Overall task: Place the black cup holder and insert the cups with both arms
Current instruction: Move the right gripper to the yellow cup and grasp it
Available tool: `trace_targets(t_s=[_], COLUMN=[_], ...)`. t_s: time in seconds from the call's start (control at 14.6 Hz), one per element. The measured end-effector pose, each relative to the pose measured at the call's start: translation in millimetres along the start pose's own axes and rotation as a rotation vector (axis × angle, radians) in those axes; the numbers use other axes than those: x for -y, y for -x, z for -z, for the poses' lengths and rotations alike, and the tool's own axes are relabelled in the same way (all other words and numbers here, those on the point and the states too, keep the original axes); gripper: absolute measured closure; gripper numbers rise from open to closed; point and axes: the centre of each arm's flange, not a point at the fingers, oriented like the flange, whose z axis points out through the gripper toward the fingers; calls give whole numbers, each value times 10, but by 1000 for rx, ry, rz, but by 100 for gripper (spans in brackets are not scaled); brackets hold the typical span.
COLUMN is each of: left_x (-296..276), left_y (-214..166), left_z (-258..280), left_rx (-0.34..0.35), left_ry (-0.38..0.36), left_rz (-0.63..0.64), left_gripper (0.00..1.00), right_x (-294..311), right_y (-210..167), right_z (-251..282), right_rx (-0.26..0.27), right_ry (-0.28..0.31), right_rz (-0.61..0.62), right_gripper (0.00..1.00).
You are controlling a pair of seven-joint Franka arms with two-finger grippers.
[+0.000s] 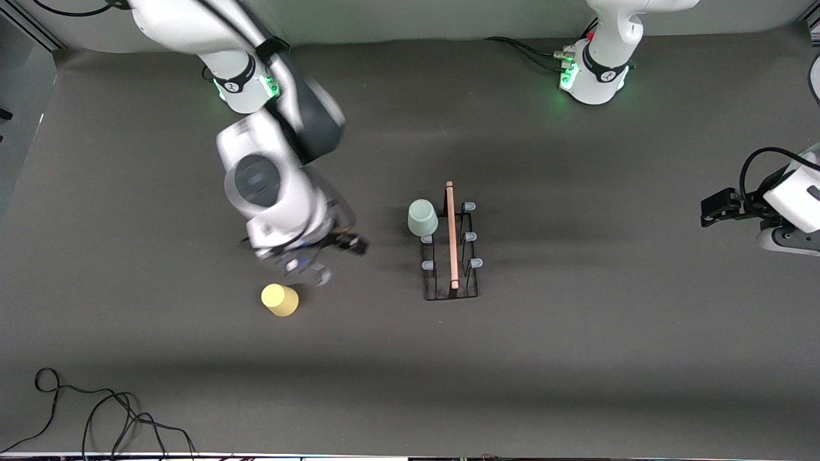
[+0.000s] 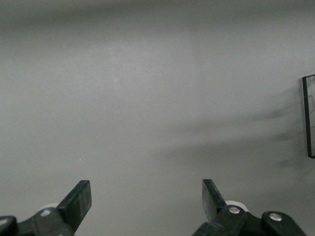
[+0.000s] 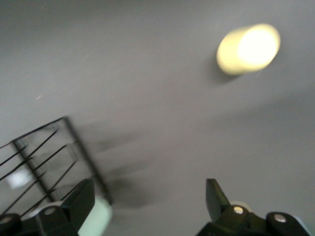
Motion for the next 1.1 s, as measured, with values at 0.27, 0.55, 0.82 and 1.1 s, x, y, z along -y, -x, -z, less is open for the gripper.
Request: trace_targets(t_s=[0.27, 0.55, 0.82, 1.1], left_x=[-12, -16, -51, -116], left_y=[-19, -19, -41, -96], left_z=[-53, -75, -55, -1], left_rx=[10, 14, -1, -45], left_ry=[1, 2, 0, -3], left_rz=[-2, -3, 45, 78], left_gripper=[0, 0, 0, 0], right_x=[-793, -1041, -1024, -1059], right_y=[-730, -1002, -983, -982], right_z=[-208, -670, -1267, -1460], right_rx=[27, 1, -13, -11], right_ry=[9, -3, 1, 8], right_rz=[69, 87, 99, 104], right_gripper=[0, 0, 0, 0])
